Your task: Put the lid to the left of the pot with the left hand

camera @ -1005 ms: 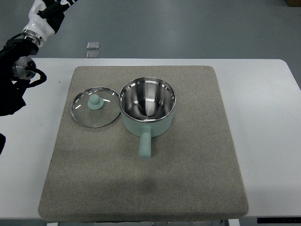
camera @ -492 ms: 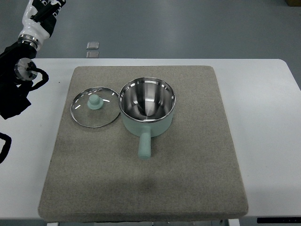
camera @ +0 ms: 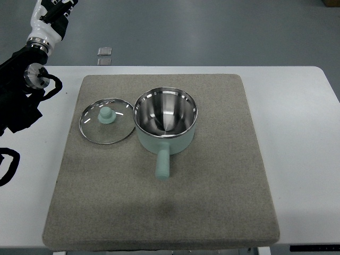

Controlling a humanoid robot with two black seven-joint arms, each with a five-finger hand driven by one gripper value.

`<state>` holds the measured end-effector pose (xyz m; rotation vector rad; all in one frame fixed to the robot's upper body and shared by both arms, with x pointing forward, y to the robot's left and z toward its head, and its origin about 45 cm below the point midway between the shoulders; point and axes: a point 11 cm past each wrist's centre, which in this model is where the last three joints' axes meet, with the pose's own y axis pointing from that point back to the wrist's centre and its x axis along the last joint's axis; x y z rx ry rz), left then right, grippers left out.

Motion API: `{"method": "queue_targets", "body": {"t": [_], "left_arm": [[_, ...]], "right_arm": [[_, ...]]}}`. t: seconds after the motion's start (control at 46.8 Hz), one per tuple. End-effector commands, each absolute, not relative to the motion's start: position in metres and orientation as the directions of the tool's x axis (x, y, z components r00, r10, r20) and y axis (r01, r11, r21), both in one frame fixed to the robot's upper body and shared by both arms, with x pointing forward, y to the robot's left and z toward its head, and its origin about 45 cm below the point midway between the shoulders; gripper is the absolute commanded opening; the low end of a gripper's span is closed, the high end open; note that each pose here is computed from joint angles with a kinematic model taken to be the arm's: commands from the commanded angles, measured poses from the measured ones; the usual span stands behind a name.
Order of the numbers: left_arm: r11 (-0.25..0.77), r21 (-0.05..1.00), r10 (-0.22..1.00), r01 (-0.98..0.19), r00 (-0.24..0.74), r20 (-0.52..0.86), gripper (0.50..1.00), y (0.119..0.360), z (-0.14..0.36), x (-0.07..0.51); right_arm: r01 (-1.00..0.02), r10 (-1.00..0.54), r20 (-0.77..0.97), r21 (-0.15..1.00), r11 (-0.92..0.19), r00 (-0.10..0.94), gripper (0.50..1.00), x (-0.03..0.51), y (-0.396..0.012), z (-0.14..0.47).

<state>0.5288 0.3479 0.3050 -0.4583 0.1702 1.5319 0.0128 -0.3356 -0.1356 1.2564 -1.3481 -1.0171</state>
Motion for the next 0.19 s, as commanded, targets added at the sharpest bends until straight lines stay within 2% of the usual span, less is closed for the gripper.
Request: {"method": "queue_targets", "body": {"t": [0.0, 0.171], "left_arm": [[-0.026, -0.178, 0.921, -0.984, 0.045, -0.386, 0.994, 0.3489, 0.3042, 0.5283], [-0.028, -0.176, 0.922, -0.984, 0.043, -0.386, 0.994, 0.3493, 0.3033, 0.5281]], "right_arm": [[-0.161, -0.993, 0.116, 0.981, 0.11, 0.027, 0.924, 0.013, -0.3356, -0.1356], [-0.153, -0.993, 0.116, 0.982, 0.111, 0.023, 0.924, 0.009, -0.3357, -0.1358]]}}
